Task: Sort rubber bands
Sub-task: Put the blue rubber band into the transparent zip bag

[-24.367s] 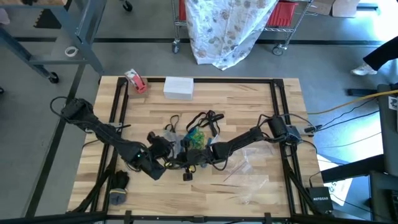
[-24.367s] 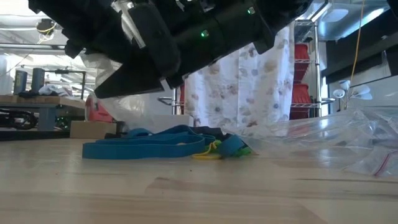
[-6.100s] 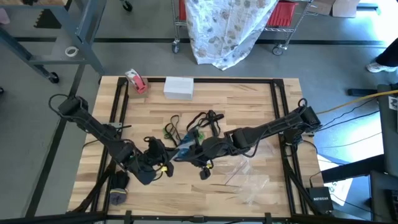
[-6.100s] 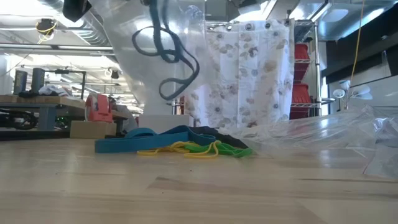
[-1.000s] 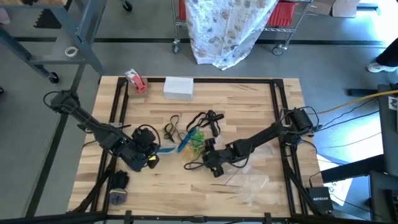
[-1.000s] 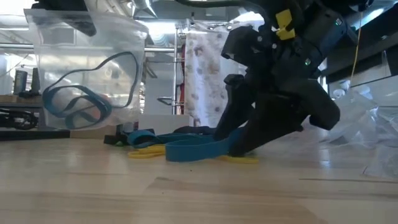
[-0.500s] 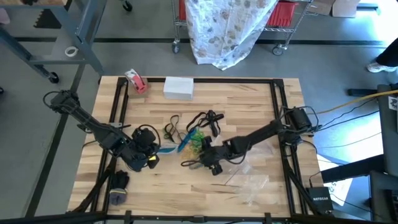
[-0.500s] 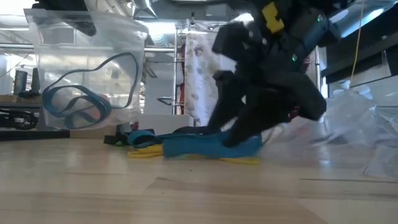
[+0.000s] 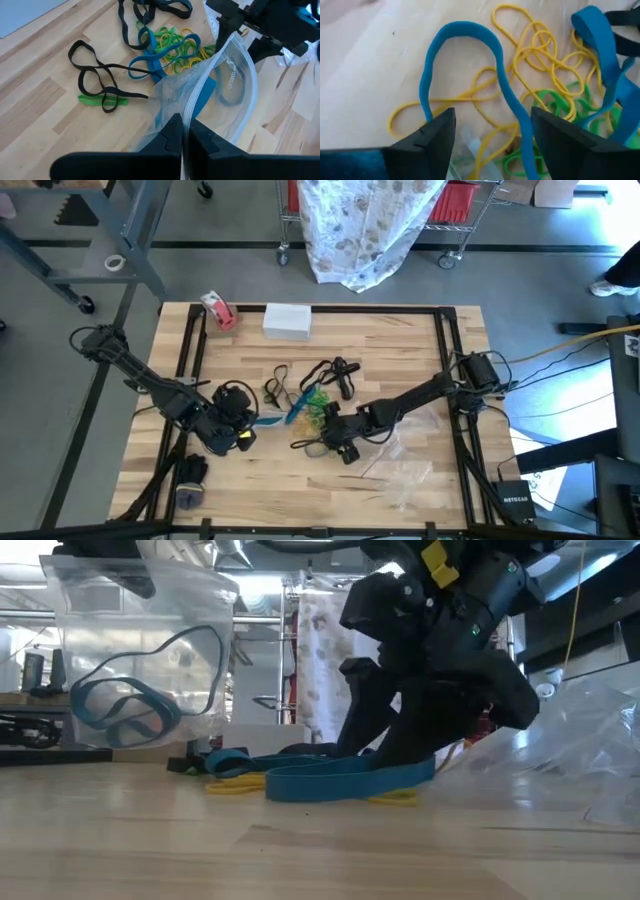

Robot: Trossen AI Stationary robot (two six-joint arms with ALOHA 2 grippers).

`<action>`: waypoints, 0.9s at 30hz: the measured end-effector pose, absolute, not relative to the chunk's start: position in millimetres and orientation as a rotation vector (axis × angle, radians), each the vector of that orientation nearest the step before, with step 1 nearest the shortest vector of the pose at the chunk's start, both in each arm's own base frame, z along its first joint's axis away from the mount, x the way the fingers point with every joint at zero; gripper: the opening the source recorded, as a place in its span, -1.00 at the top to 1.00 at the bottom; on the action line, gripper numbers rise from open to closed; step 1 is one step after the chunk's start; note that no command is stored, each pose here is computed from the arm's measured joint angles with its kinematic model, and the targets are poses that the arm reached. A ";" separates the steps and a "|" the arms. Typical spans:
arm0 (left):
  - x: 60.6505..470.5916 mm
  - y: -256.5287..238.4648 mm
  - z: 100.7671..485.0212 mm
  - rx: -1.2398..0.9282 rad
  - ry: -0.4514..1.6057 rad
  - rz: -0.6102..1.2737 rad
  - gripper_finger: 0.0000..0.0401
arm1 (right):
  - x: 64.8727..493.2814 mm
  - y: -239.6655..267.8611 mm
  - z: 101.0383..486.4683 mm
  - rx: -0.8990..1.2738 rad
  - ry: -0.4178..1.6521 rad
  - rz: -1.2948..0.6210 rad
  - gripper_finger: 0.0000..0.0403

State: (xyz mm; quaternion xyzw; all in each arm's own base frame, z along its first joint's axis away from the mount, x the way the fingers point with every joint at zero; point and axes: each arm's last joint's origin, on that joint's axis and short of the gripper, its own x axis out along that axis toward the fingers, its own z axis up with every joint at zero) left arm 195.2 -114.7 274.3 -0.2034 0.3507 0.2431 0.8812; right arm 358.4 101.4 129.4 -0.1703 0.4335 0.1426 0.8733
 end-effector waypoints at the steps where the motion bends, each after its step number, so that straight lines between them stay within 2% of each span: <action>1: 195.3 -114.7 274.3 -0.425 0.730 0.507 1.00 | 358.1 99.2 128.7 -0.337 0.920 0.308 -0.23; 12: 195.3 -114.6 274.3 -0.424 0.728 0.508 1.00 | 355.4 90.9 127.6 -0.083 1.002 0.456 -0.23; 27: 195.3 -114.3 274.6 -0.409 0.718 0.513 1.00 | 358.6 99.9 138.8 -0.050 1.019 0.535 -0.23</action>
